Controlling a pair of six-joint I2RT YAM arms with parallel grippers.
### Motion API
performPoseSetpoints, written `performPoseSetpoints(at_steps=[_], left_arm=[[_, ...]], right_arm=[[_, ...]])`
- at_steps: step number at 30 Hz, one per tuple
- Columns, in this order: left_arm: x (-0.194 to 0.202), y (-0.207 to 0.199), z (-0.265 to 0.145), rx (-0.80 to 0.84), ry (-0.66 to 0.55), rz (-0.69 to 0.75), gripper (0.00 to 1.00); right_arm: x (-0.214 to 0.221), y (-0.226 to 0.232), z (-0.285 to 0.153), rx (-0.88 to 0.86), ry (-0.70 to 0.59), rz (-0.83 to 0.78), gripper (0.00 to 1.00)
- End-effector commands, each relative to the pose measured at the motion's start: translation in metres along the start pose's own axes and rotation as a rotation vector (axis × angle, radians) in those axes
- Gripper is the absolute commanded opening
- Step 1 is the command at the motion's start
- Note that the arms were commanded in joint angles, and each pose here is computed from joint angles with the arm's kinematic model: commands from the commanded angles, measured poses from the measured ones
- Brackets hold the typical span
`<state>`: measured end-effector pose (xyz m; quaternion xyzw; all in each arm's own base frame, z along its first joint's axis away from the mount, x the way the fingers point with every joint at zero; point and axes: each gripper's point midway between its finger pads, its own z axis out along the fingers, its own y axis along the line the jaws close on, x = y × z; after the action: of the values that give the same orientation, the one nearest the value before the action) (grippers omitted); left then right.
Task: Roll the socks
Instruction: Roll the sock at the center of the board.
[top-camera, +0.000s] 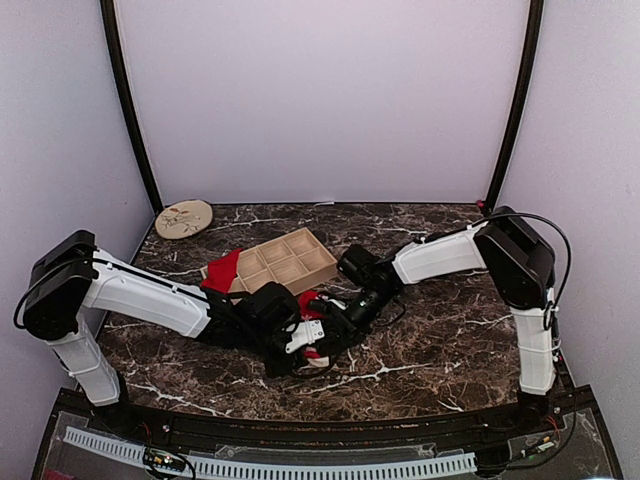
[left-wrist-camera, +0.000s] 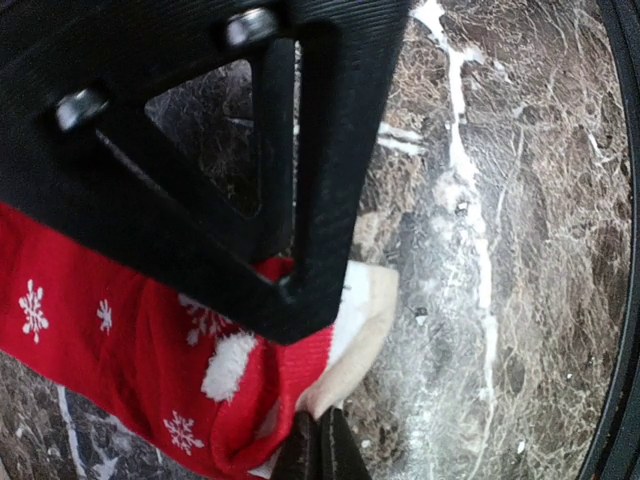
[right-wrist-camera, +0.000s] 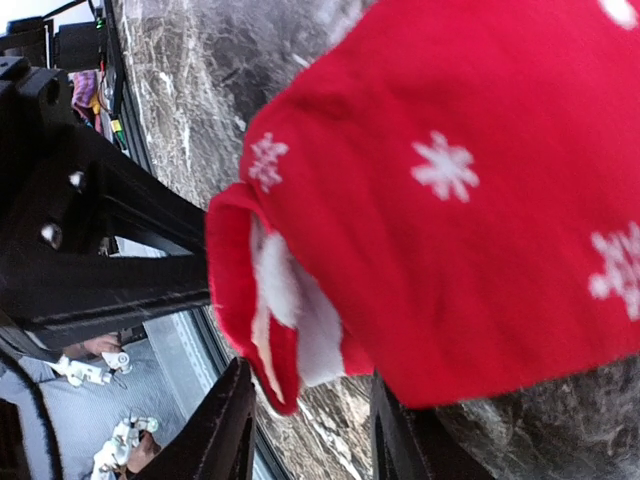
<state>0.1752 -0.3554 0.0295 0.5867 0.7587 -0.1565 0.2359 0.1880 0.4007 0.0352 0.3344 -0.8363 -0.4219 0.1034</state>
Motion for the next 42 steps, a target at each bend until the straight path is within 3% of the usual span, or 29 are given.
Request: performPoseSetpoints(at_steps=[1,14,24,34,42], left_arm=[[-0.001,-0.015,-0.013,0.119,0.026,-0.068,0.00],[-0.006,-0.036,-0.027,0.291,0.039,-0.135,0.00],[-0.003,-0.039,-0.036,0.429,0.032,-0.265,0.00],[0.010,-0.054,-0.039,0.661,0.095,-0.375,0.00],[0.019,-0.062,-0.039,0.769,0.166,-0.420,0.00]], right_arm=[[-0.007,0.007,-0.013,0.007,-0.071,-0.023,0.37],[0.001,-0.010,-0.032,0.087,-0.241,0.028,0.38],[0.010,-0.020,-0.060,0.247,-0.435,-0.054,0.36],[0.027,0.009,-0.060,0.521,-0.564,-0.273,0.28],[0.046,0.052,-0.037,0.633,-0.608,-0.507,0.27]])
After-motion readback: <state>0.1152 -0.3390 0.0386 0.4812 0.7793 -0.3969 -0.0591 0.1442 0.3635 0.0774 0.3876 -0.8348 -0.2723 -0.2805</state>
